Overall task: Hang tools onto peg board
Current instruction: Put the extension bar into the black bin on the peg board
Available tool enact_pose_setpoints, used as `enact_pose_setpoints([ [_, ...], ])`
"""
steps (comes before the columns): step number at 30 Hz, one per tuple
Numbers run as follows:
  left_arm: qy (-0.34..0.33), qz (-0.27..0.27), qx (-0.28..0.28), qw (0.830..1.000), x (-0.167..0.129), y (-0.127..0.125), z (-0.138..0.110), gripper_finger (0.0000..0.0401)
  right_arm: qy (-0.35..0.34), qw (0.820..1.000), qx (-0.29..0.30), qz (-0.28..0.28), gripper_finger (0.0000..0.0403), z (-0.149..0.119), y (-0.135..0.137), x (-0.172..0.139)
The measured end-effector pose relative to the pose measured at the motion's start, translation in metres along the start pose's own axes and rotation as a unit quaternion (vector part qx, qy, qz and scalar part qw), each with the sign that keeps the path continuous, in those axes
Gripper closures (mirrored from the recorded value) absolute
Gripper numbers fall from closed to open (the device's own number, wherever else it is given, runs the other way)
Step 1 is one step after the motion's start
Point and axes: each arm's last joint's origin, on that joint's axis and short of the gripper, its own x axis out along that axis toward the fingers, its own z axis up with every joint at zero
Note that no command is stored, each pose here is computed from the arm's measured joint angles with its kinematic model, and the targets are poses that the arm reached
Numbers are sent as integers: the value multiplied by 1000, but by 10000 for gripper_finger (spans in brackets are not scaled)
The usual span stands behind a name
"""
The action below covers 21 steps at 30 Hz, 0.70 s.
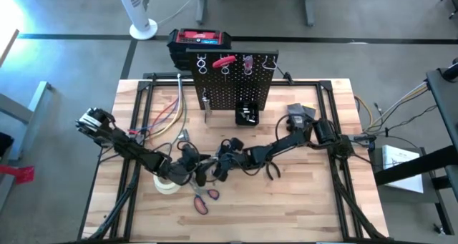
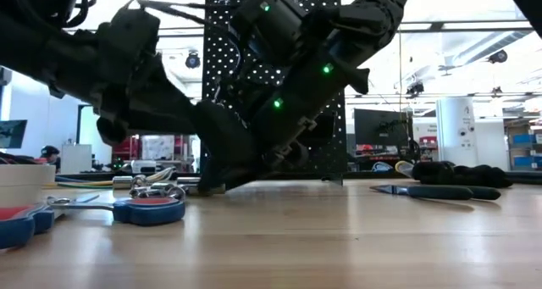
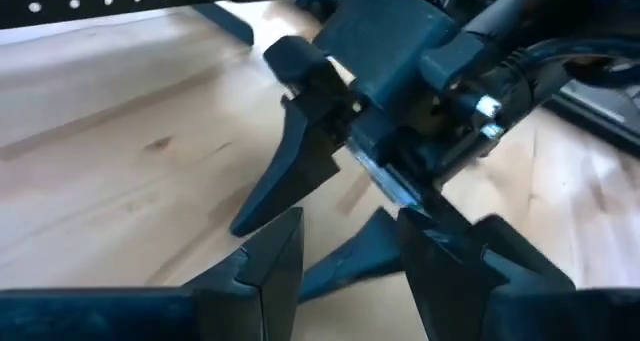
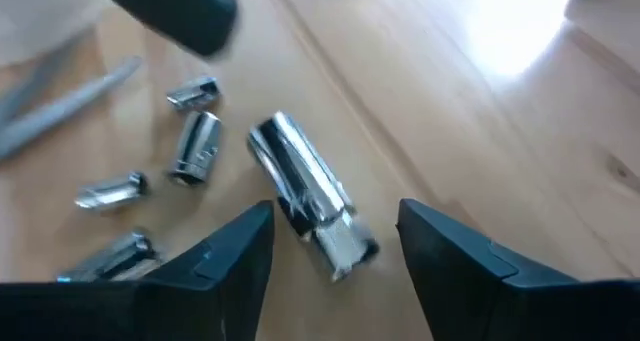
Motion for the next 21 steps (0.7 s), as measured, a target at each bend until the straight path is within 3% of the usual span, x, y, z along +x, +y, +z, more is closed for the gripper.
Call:
enact_pose_setpoints([
  [13,11,18,6,1000,-4,10,-4,247,23,998,-51,8,283,-5,-3,0],
  [17,38,53,-12,998,-6,26,-16,247,26,998,-59,18,301,-5,-3,0],
  [21,53,50,-30,997,-7,30,-20,247,19,997,-66,21,309,-4,-2,1],
])
